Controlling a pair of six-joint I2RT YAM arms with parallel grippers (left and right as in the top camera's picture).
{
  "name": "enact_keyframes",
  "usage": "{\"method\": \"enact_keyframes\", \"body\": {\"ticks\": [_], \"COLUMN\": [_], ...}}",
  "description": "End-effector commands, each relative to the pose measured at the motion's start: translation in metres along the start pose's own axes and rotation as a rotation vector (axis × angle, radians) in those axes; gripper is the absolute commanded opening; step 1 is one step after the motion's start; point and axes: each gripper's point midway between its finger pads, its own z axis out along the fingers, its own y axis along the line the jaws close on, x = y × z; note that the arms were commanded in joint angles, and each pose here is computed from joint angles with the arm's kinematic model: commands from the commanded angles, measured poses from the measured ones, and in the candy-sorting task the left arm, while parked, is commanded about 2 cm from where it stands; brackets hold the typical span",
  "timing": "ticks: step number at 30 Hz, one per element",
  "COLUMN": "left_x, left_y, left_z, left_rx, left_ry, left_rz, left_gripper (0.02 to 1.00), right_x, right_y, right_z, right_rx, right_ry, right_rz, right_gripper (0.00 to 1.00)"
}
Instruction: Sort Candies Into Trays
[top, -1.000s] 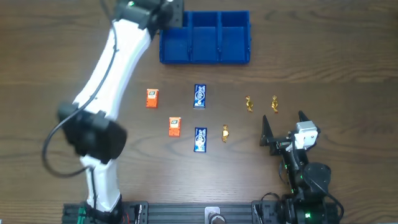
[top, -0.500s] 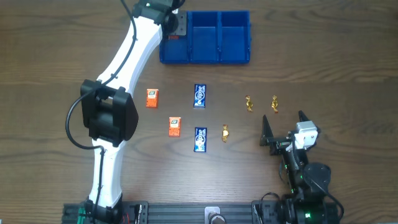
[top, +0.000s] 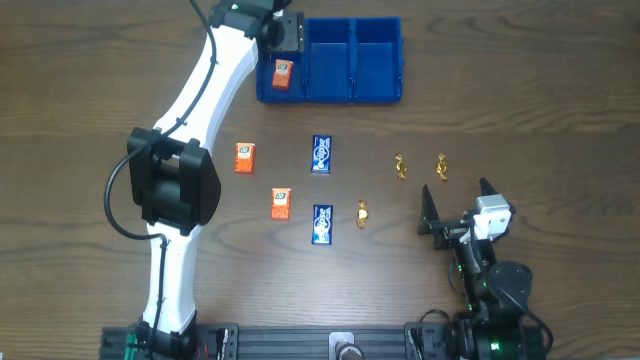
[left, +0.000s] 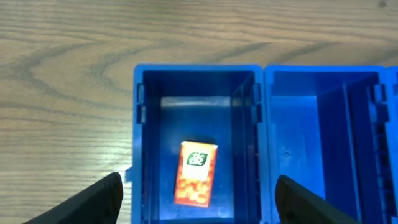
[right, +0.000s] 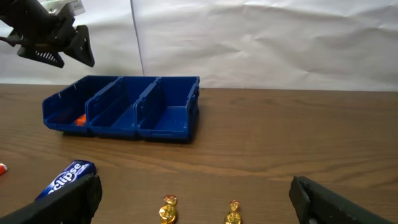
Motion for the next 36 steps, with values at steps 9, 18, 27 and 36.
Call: {"method": "enact_keyframes", "body": {"ticks": [9,18,27,36], "left_x": [0.08,0.198,0.225,0.241], "left_y": [-0.009,0.031,0.053,0.062], "left_z": [-0.15,-0.066,-0.034,-0.025], "left_rx": [0.011,-0.017,-0.053,-0.043], "left_ry": [-0.109,0.155,0.275,0.349], "left_rz": [0.031,-0.046,-0.085,-0.104], "left_gripper": [0.812,0.807,0.803,0.781], "right_x": [0.002,0.002,0.002,0.002], "right_y": [0.0,0.0,0.0,0.0], "right_z": [0.0,0.0,0.0,0.0], "right_rx": [-0.001,-0.001,0.0,-0.001], "right_ry": [0.003,0.003,0.003,0.003], "right_rz": [0.009,0.009,0.009,0.009], "right_gripper": [0.998,0.998,0.998,0.998]}}
